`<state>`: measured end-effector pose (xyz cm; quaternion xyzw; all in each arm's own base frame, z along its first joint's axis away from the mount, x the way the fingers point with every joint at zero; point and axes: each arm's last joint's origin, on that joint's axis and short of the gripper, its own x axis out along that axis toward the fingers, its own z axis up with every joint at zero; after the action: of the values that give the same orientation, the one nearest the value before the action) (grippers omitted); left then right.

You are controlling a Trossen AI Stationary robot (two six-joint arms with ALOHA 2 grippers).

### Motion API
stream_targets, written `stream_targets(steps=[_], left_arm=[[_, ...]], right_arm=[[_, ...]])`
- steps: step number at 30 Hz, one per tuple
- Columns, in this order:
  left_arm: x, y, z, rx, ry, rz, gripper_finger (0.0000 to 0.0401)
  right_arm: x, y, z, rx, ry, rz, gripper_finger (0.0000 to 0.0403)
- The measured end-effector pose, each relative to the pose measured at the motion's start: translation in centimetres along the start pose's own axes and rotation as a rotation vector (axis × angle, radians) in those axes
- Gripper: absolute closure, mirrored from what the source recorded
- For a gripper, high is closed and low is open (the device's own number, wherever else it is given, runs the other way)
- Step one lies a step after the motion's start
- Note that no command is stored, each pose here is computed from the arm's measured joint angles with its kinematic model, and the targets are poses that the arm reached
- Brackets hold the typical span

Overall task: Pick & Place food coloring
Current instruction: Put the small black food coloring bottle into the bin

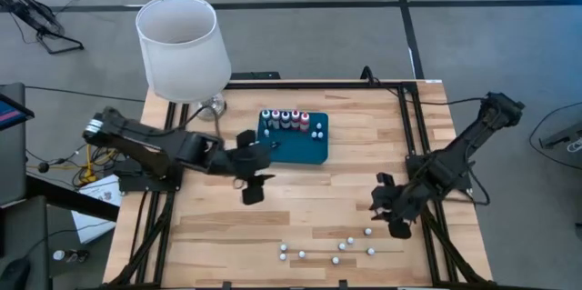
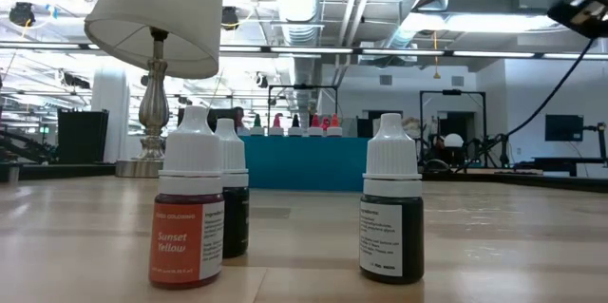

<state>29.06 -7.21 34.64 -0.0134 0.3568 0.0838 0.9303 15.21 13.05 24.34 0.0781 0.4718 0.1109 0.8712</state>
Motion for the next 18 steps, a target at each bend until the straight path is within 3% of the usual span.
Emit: stream_targets(steps=[6,11,18], left_arm=[[-0.7,-0.3,-3.9,-0.154,-0.133,-0.080,0.0219],[-0.8,-0.4,-5.0,-0.337,-0.172,-0.133,0.0219],[0.1,-0.4,-5.7,-0.344,-0.104,-0.100,0.0219]], right_arm=[[1.5,0.8,-0.6,0.046,0.060,-0.025,0.0282],[1.8,1.1,-0.7,0.074,0.103,0.004,0.0282],[1.8,0.4,-1.0,0.021,0.190,0.017,0.0282]])
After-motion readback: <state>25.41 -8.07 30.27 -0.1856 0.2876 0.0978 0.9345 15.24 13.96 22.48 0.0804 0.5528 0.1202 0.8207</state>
